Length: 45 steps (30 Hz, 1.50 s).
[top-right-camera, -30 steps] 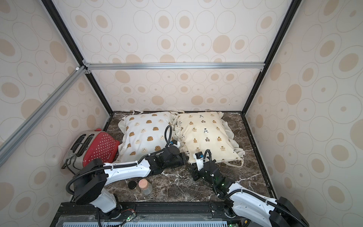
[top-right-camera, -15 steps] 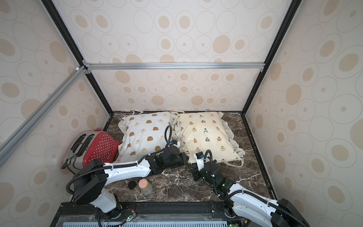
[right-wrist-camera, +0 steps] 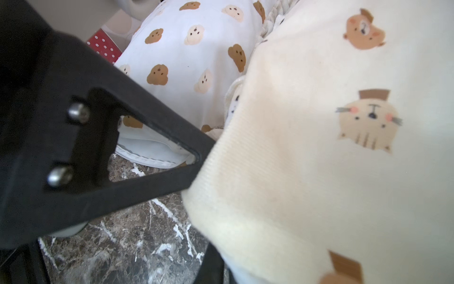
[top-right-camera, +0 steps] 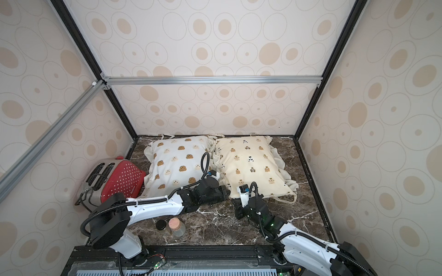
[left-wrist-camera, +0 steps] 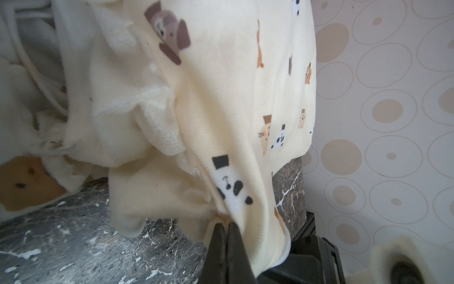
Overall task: Zip up pillowcases
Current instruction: Zip the zipper on the pillowcase.
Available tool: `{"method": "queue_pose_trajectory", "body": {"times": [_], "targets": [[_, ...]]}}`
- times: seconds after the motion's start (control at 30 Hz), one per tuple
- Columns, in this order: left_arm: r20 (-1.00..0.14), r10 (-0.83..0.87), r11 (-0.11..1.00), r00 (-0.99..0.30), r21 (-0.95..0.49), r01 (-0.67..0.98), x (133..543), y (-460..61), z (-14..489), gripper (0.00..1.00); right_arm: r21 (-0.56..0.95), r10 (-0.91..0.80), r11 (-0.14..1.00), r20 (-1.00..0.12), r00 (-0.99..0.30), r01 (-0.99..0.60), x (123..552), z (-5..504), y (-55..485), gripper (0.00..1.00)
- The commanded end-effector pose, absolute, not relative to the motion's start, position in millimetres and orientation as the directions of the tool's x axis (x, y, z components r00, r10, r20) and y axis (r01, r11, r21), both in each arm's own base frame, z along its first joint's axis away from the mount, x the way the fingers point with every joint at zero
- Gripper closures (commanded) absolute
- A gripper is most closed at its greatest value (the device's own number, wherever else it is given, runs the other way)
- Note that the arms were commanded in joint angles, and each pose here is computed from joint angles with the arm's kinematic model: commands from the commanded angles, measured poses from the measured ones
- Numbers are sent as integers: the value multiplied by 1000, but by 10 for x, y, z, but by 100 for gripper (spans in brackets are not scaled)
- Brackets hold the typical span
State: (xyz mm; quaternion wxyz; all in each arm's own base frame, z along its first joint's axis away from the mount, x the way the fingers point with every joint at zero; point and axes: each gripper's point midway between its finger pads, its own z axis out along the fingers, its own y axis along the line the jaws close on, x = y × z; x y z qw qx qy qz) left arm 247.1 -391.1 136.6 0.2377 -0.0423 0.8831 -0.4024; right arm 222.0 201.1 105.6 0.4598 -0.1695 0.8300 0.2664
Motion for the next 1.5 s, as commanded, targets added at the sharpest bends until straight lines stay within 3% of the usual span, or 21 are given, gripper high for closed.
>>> {"method": "queue_pose_trajectory", "body": {"times": [0.0,0.1,0.77,1.47], "targets": [[-413,-272,636,-869,-755,160,2527,-4007,1644,100,276,-29,821,-854,-520,-500,2282,1135,1994,95],[-418,-275,633,-866,-756,164,2532,-4003,1679,100,248,-40,865,-832,-553,-436,2337,1069,1895,100],[-445,-295,659,-846,-736,157,2577,-3815,1715,100,235,-58,910,-743,-667,-340,2335,1059,1801,100],[-437,-326,692,-838,-714,103,2672,-3539,1554,100,294,61,942,-625,-778,-162,2327,865,1467,100]]}}
